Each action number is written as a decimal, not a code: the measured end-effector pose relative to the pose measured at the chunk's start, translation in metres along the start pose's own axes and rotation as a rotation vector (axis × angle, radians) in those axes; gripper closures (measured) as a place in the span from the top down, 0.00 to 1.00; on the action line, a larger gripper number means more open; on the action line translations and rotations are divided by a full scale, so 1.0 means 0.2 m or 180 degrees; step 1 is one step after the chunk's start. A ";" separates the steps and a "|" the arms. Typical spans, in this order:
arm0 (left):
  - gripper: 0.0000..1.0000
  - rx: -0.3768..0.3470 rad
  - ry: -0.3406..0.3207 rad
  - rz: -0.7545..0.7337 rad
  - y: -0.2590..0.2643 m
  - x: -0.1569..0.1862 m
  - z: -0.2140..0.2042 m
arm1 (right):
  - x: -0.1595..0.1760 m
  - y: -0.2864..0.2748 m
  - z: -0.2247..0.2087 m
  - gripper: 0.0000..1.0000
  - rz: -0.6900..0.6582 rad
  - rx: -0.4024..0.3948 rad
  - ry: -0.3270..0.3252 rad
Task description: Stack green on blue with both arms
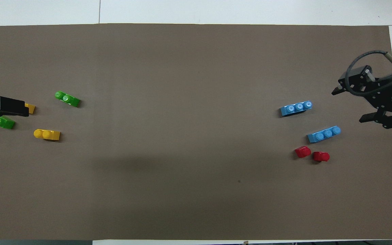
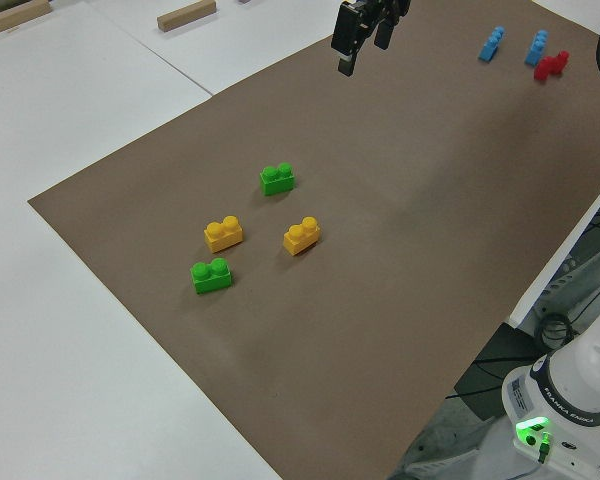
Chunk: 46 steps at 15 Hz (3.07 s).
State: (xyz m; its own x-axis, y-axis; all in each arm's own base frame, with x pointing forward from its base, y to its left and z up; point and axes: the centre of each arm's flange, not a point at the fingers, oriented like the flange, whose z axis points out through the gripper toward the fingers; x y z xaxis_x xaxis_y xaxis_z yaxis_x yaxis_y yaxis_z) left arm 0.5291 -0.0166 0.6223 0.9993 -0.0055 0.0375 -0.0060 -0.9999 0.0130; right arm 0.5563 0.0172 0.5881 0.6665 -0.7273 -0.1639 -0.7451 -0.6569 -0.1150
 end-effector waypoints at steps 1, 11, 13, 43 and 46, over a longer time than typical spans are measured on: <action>1.00 0.0000 0.0017 -0.0007 -0.01 0.00 0.00 | 0.04 -0.01 0.05 1.00 0.0216 0.0040 -0.0118; 1.00 -0.0017 0.0066 -0.0731 -0.15 0.19 0.31 | 0.47 0.01 0.57 1.00 0.0996 -0.0007 -0.0798; 1.00 -0.0027 0.0072 -0.1019 -0.16 0.26 0.43 | 0.56 0.06 0.64 1.00 0.1102 -0.0013 -0.0815; 1.00 -0.0162 0.0140 -0.3635 -0.27 0.60 1.53 | 0.74 0.23 1.41 1.00 0.1581 0.0247 -0.0790; 0.96 -0.0157 0.0133 -0.3645 -0.27 0.59 1.55 | 0.70 0.20 1.46 1.00 0.1560 0.0275 -0.0757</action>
State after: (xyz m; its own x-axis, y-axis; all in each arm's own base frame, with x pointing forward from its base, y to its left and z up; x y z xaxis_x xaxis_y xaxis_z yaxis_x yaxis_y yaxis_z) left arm 0.6587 0.0334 0.3161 0.4172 0.9088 0.0114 0.9038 -0.4161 0.1000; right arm 0.6138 -0.0528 0.2745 0.2246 -0.8723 -0.4343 -0.9728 -0.2266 -0.0478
